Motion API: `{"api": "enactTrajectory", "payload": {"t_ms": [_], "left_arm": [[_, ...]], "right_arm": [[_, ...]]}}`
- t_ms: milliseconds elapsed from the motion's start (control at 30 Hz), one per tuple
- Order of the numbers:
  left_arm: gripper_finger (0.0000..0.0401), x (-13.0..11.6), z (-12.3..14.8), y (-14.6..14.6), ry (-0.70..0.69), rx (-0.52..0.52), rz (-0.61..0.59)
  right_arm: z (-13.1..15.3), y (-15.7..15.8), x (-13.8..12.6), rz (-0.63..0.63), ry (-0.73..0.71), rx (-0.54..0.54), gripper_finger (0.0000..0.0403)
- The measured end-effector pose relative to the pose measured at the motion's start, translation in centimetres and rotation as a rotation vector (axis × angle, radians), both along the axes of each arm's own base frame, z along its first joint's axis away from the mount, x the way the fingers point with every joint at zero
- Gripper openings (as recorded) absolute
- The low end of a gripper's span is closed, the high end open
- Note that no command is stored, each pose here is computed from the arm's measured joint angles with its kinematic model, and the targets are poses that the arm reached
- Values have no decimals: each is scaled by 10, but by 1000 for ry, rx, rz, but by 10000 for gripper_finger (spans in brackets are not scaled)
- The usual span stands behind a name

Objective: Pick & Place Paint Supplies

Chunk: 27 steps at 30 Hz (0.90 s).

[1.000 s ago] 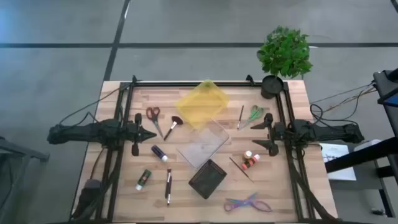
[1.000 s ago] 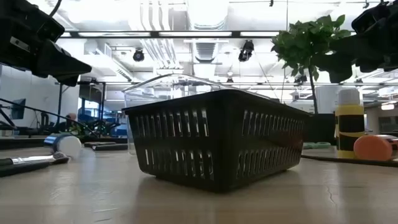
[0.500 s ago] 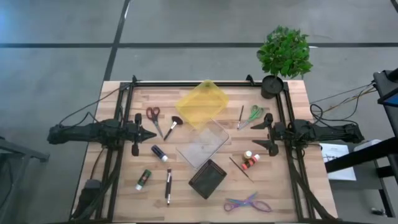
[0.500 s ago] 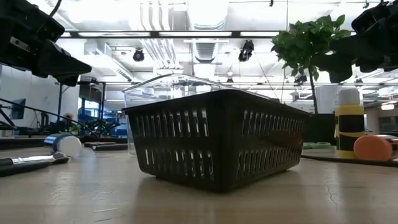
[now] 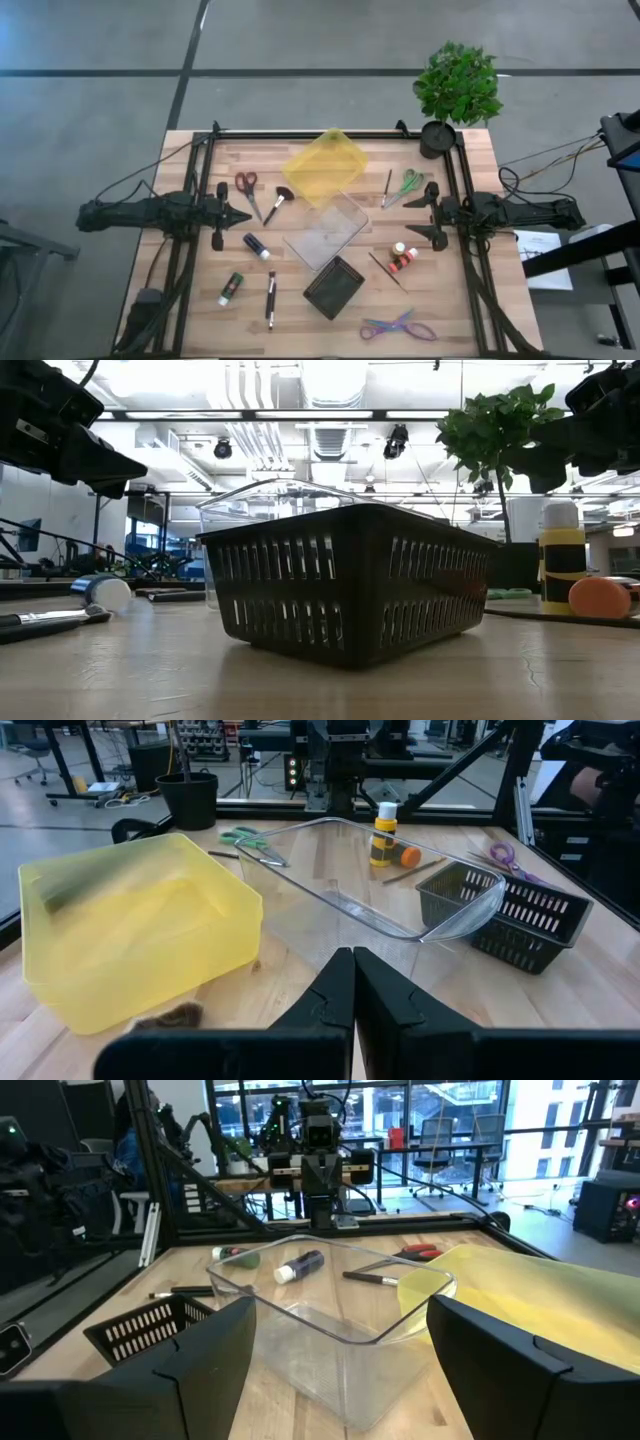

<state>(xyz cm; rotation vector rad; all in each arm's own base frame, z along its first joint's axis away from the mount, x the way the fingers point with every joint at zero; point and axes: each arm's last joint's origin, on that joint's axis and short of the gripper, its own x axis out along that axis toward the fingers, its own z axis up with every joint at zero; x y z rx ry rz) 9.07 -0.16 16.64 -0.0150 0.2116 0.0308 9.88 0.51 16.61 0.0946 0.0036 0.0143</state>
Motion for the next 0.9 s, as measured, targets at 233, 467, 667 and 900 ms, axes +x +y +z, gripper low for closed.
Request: {"api": "enactTrajectory", "payload": {"t_ms": [233,467,667,900], "left_arm": [[4,0,0,0,0,0,0],[4,0,0,0,0,0,0],[4,0,0,0,0,0,0],[4,0,0,0,0,0,0]], "right_arm": [[0,0,0,0,0,1,292],[0,0,0,0,0,0,292],[0,0,0,0,0,0,292],[2,0,0,1,-21,100,292]]}}
